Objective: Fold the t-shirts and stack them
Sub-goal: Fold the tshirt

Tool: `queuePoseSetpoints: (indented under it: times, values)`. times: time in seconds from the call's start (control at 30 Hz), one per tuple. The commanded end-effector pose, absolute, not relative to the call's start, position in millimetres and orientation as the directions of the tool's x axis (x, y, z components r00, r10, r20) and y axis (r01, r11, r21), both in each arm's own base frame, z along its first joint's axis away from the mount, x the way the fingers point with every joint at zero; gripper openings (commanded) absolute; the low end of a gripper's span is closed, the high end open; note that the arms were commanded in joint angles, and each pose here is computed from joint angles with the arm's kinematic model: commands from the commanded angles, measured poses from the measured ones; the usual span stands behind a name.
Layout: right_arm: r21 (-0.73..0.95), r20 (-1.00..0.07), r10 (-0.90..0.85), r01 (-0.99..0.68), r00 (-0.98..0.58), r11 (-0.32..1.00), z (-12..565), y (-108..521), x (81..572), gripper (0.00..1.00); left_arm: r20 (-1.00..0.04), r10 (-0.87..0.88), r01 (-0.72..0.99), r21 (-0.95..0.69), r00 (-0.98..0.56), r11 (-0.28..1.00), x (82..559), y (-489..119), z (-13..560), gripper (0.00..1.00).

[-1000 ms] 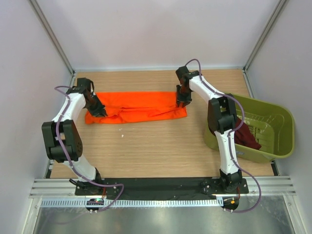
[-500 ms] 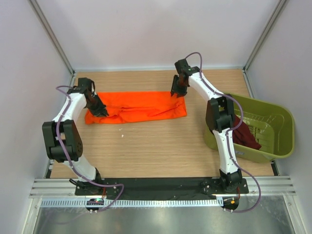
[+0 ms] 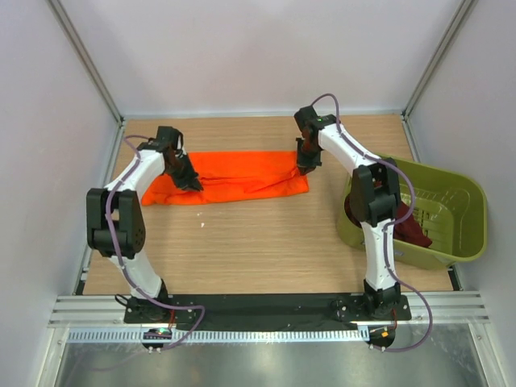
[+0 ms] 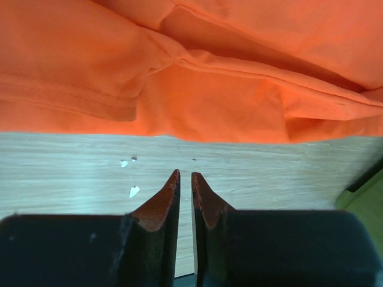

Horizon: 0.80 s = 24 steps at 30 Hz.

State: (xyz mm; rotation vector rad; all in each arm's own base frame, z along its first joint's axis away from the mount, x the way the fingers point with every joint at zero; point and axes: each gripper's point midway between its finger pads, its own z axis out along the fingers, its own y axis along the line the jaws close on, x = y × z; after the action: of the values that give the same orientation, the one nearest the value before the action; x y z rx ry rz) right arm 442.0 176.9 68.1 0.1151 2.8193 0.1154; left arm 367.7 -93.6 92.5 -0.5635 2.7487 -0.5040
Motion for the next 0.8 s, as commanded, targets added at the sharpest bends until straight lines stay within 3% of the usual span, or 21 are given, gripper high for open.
queuePoseSetpoints:
  times: [0.0,0.03,0.4,0.77]
  values:
    - [0.092,-0.367,0.062,0.030,-0.928,0.995,95,170,435,0.07,-0.223,-0.438,-0.313,-0.436,-0.871,0.844,392,-104,97,0.13]
    - [0.097,-0.356,0.056,0.023,-0.933,0.995,91,172,434,0.01,-0.216,-0.439,-0.317,-0.434,-0.872,0.843,394,-104,96,0.12]
    - [0.162,-0.259,0.060,0.018,-0.964,0.987,60,190,431,0.01,-0.155,-0.450,-0.374,-0.360,-0.880,0.855,397,-96,76,0.11]
    - [0.024,-0.191,0.043,0.039,-0.981,0.999,30,150,381,0.01,-0.155,-0.460,-0.415,-0.252,-0.874,0.874,396,-72,56,0.11]
